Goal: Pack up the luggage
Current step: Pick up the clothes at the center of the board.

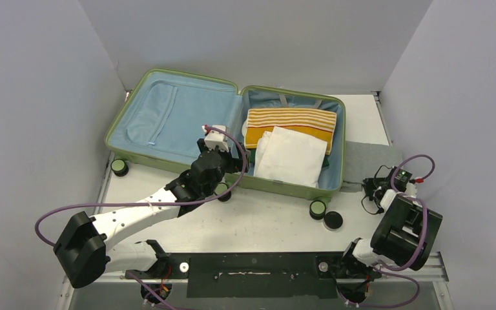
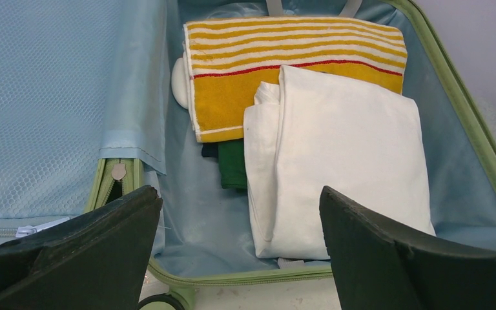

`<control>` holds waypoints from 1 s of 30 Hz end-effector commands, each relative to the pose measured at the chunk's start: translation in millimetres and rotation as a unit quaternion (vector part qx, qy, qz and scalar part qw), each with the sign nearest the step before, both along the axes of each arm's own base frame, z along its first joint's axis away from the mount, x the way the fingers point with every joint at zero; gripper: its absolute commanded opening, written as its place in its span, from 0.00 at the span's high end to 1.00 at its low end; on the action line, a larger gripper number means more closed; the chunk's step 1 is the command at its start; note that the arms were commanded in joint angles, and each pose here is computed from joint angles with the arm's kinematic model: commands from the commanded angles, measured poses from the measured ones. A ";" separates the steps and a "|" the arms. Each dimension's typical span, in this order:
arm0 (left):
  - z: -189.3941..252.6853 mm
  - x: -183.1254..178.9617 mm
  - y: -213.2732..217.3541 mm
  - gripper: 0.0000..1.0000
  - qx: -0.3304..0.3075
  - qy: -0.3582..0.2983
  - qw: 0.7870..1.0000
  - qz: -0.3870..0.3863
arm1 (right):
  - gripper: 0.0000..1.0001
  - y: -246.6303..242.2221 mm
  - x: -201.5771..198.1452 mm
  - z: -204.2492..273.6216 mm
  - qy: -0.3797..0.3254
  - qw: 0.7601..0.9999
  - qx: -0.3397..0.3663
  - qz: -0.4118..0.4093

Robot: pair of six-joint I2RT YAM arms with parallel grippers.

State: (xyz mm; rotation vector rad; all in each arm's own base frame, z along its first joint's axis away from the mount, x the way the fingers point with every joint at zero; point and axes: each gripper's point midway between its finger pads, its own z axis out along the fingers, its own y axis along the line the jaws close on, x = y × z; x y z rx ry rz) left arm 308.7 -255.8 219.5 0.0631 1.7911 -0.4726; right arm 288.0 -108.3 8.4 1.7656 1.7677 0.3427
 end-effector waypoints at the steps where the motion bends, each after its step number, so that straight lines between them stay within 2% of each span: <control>1: 23.5 3.7 -3.5 0.10 -0.015 -0.022 1.000 0.002 | 0.98 34.1 -83.0 -61.9 0.161 0.985 0.055 0.038; 4: 24.4 3.6 -1.9 0.09 -0.015 -0.023 1.000 0.005 | 1.00 26.6 -72.6 -45.4 0.136 0.989 0.037 0.043; 8: 25.6 3.0 -1.2 0.09 -0.017 -0.024 1.000 0.005 | 1.00 2.0 -50.3 7.1 0.092 0.994 -0.035 0.036; 14: 25.8 2.0 -3.6 0.09 -0.024 -0.022 0.999 0.000 | 1.00 -21.2 -27.0 74.9 0.087 0.988 -0.122 0.030; 30: 30.9 0.3 -1.3 0.09 -0.024 -0.028 0.999 0.003 | 1.00 -23.6 7.8 196.1 0.009 0.972 -0.236 0.023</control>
